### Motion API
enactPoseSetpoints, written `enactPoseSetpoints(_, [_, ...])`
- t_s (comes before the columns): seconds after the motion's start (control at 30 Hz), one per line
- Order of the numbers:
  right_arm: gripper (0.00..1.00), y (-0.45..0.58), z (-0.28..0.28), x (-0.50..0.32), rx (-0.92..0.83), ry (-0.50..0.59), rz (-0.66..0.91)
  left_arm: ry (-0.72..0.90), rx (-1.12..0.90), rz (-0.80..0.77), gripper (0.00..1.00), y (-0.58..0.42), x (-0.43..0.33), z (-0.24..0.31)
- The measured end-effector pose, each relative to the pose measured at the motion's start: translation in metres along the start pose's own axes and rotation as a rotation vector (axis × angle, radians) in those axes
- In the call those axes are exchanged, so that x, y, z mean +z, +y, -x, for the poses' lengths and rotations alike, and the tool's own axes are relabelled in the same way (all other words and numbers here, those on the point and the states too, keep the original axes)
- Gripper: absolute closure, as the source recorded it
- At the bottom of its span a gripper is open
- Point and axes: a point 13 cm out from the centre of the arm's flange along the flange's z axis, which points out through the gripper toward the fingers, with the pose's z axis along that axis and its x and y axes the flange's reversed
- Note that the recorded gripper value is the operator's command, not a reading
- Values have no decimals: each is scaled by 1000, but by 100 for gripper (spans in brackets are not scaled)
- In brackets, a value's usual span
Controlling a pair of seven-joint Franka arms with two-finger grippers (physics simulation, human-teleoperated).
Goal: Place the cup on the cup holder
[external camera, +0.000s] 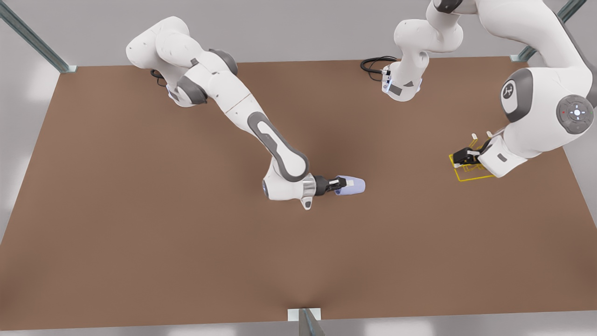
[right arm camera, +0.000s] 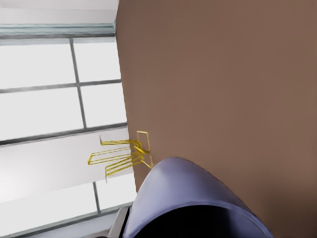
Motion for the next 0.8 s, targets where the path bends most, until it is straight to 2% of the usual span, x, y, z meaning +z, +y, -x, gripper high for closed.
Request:
enactPoseSetpoints(0.3, [79, -31, -14, 20, -40, -14, -30, 2, 5, 1, 0, 0, 0, 0])
enactPoseSetpoints(0.33, [21, -34, -13, 20, -43, -16, -34, 2, 5, 1, 0, 0, 0, 0])
enactPoseSetpoints(0.37, [0, -39, -14, 20, -43, -17, -40, 3, 6, 1, 0, -1, 0, -1])
enactPoseSetpoints(0.8, [0, -54, 0, -8, -48, -39, -64, 6, 9, 1, 0, -2, 0, -1])
